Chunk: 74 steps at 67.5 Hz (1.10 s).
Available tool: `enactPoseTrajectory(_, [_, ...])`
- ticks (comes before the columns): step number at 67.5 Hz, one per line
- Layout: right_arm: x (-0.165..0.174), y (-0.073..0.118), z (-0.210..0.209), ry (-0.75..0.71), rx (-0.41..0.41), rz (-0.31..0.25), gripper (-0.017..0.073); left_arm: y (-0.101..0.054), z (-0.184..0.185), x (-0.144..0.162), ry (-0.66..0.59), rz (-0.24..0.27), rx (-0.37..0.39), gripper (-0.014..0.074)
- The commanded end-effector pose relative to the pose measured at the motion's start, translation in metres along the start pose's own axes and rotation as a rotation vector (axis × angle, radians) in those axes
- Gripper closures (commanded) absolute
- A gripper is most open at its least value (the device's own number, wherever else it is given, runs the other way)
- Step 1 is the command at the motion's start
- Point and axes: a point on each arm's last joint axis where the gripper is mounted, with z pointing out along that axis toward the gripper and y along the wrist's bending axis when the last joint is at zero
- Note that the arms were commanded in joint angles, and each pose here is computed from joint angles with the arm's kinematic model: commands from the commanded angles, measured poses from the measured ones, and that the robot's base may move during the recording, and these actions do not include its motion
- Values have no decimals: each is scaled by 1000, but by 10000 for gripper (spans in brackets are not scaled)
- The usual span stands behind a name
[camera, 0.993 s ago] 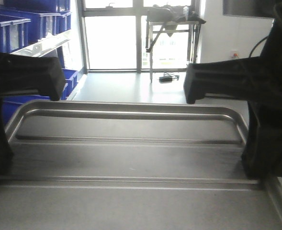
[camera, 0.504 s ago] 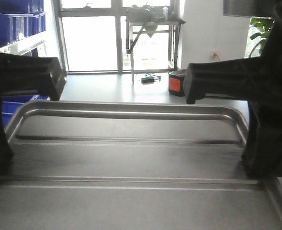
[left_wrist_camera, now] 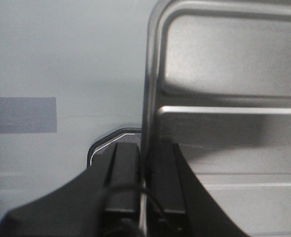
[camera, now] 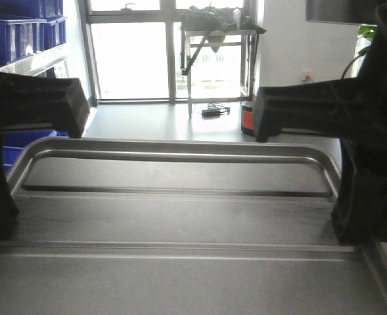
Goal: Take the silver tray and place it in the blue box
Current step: 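Hold the tray level in both grippers while the base drives to the blue bin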
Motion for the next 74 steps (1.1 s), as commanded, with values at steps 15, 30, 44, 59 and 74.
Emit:
enactPoseTrajectory(15, [-7,1,-12,-58,-36,-12,505,-1,-12,-5,-46,-3,31,601])
enactPoseTrajectory(30, [-7,1,-12,-58,-36,-12,505,-1,-12,-5,-46,-3,31,601])
enactPoseTrajectory(44, [-7,1,-12,-58,-36,-12,505,-1,-12,-5,-46,-3,31,601])
enactPoseTrajectory(59, [-7,1,-12,-58,-36,-12,505,-1,-12,-5,-44,-4,32,601])
enactPoseTrajectory(74, [-7,1,-12,-58,-36,-12,505,-1,-12,-5,-44,-4,32,601])
